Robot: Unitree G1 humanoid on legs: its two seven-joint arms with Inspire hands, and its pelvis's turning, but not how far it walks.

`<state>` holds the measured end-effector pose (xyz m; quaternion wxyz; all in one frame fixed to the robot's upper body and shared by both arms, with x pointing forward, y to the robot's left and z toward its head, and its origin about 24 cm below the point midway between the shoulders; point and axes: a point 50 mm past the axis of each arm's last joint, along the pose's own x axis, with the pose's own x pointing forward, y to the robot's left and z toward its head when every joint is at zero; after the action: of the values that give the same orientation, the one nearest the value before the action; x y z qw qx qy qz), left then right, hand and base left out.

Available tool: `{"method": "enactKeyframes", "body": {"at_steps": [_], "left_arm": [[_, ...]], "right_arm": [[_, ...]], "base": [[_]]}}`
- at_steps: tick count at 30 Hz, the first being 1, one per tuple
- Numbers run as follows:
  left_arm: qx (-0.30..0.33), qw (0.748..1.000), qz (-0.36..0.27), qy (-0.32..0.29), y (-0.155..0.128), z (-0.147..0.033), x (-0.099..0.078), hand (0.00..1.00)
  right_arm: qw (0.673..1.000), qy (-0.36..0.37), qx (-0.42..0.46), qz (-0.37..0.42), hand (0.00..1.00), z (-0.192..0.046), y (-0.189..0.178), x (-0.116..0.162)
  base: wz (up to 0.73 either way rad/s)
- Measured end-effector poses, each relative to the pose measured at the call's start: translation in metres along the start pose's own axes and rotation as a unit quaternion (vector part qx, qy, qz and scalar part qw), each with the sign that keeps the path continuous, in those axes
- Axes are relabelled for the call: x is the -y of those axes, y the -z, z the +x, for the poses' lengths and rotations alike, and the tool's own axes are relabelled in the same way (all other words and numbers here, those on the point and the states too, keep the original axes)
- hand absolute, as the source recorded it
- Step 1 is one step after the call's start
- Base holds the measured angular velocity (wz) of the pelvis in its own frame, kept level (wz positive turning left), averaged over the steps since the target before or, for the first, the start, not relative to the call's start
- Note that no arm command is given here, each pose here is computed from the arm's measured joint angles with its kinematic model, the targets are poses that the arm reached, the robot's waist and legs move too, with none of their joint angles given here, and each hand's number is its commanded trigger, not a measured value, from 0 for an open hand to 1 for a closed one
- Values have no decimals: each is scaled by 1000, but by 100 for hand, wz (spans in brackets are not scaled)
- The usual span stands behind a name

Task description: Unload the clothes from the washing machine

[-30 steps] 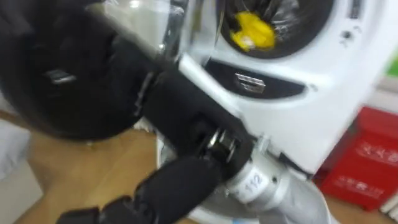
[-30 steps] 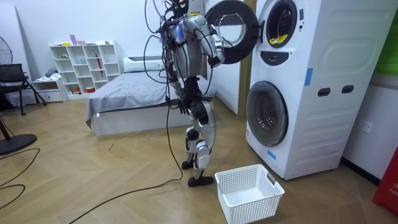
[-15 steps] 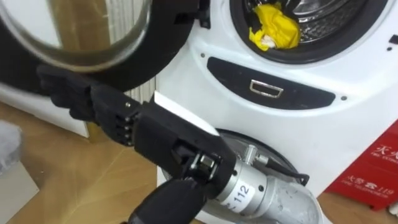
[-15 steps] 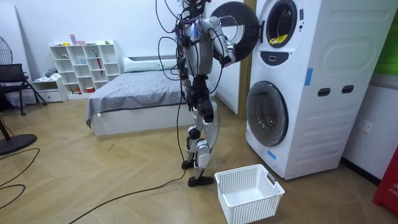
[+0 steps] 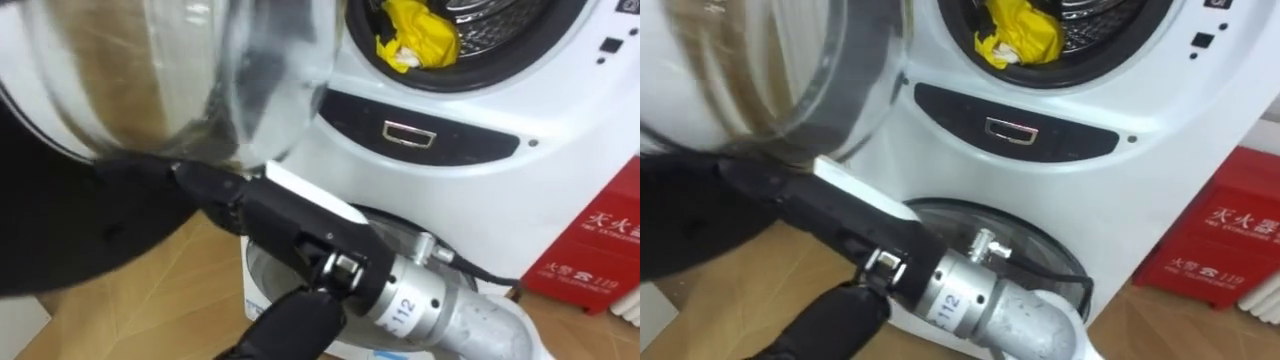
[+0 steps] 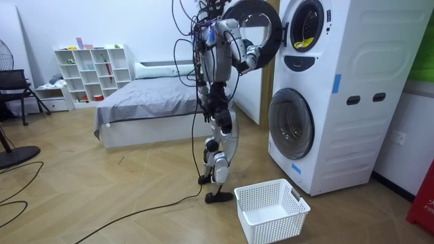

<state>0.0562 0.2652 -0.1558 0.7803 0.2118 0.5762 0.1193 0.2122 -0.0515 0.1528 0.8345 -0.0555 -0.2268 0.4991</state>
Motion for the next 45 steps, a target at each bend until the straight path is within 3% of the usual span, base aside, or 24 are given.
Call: {"method": "enactKeyframes", "body": {"at_steps": [12, 16, 45], "left_arm": [[-8, 1000, -17, -10, 5, -1, -1, 0], [-7, 1000, -17, -10, 4, -1, -1, 0], [-12, 1000, -16, -6, 7, -1, 1, 0]], "right_arm": [[996, 38, -62, -52, 0, -23, 10, 11], [995, 51, -83, -34, 0, -32, 18, 7], [990, 68, -115, -45, 0, -35, 22, 14]], "base": [[-6], [-8], [0]]}}
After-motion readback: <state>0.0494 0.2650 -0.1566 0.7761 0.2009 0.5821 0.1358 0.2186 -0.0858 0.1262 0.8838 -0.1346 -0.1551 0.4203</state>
